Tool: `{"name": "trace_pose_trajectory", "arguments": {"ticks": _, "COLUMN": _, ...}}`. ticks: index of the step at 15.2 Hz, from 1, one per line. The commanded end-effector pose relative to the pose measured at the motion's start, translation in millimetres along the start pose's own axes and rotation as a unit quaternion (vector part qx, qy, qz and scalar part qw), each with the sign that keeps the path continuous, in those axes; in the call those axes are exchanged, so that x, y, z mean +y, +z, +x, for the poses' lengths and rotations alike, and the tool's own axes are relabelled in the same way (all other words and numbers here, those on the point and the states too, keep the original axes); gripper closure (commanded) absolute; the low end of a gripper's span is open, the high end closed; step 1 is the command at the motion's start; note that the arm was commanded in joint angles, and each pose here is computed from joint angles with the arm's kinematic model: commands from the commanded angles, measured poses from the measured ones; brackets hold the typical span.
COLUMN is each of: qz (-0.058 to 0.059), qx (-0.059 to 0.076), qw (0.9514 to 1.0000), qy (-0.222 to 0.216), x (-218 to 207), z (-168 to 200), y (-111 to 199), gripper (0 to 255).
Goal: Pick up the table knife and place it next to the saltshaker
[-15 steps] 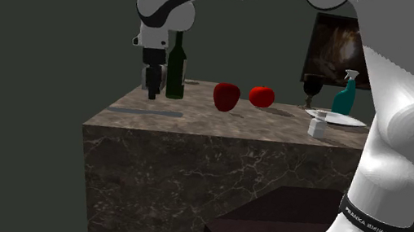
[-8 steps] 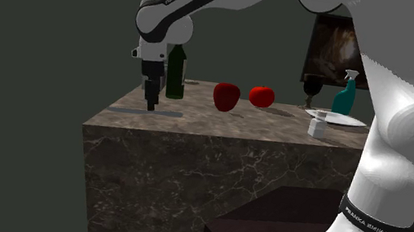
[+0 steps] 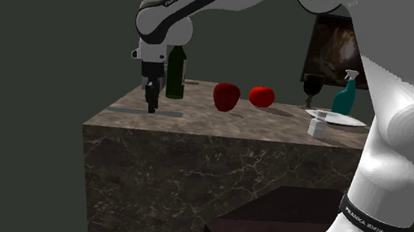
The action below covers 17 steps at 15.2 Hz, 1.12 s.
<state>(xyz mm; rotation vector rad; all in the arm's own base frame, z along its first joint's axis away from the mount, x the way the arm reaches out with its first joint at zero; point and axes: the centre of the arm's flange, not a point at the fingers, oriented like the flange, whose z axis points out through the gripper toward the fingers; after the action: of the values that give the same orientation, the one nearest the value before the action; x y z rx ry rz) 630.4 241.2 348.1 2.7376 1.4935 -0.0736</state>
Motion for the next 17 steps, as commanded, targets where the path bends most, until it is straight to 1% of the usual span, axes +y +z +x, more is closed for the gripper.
{"name": "trace_pose_trajectory", "arguments": {"ticks": 1, "qz": 0.0, "qx": 0.0, "qw": 1.0, "qy": 0.0, "x": 0.0, "z": 0.0, "y": 0.0, "gripper": 255}}
{"name": "trace_pose_trajectory", "arguments": {"ticks": 9, "qz": 0.0, "qx": 0.0, "qw": 1.0, "qy": 0.0, "x": 0.0, "z": 0.0, "y": 0.0, "gripper": 255}}
{"name": "trace_pose_trajectory", "arguments": {"ticks": 17, "qz": 0.0, "qx": 0.0, "qw": 1.0, "qy": 0.0, "x": -0.1, "z": -2.2, "y": -42.1, "gripper": 255}}
